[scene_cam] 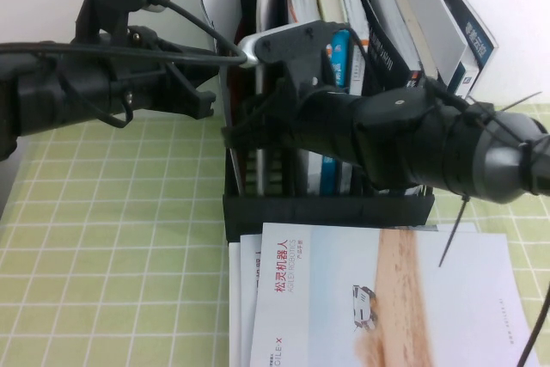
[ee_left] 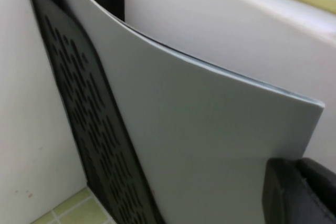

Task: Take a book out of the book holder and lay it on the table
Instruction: Pick up the right side book from the book shelf

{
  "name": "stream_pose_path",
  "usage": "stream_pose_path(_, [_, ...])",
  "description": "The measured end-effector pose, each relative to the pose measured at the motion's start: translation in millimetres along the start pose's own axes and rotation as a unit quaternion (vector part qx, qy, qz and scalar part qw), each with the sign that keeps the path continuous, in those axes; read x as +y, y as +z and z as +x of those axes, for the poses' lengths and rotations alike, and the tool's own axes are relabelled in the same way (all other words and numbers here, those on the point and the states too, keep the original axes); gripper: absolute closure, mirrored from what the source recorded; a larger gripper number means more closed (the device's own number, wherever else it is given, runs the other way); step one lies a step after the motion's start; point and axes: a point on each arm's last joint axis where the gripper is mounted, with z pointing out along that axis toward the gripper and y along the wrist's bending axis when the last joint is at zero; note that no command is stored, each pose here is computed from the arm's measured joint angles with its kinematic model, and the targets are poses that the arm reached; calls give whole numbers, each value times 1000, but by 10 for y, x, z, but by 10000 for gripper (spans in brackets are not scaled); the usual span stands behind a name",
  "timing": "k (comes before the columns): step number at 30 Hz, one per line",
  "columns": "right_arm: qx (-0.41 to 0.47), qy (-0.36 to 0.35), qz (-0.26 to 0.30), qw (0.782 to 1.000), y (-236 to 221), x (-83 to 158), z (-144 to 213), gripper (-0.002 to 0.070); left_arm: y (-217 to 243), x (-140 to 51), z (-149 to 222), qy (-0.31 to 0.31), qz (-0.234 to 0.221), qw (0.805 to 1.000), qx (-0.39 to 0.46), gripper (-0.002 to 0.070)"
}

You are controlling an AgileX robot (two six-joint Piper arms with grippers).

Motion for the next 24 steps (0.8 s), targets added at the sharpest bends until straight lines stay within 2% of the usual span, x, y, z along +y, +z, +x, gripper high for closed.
stream_pose_path(3, [-5,-1,-17,1000,59,79,-35,457,0,0,0,0,0,1000,0,677])
stream_pose_path(6, [-7,-4,-27,1000,82,116,-47,591,0,0,0,0,0,1000,0,677])
stream_pose_path(8, [-6,-3,-28,1000,82,118,-44,640,0,0,0,1,0,1000,0,677])
stream_pose_path(12, [-16,-3,-28,999,20,107,-120,664,0,-10,0,1,5,1000,0,677])
stream_pose_path(15, [-45,-9,-19,999,-132,55,-321,667,0,-12,0,-2,6,1000,0,676])
stream_pose_path(24, [-166,-16,-22,986,-1035,51,-1077,668,-123,-73,-82,-8,11,1000,-3,676])
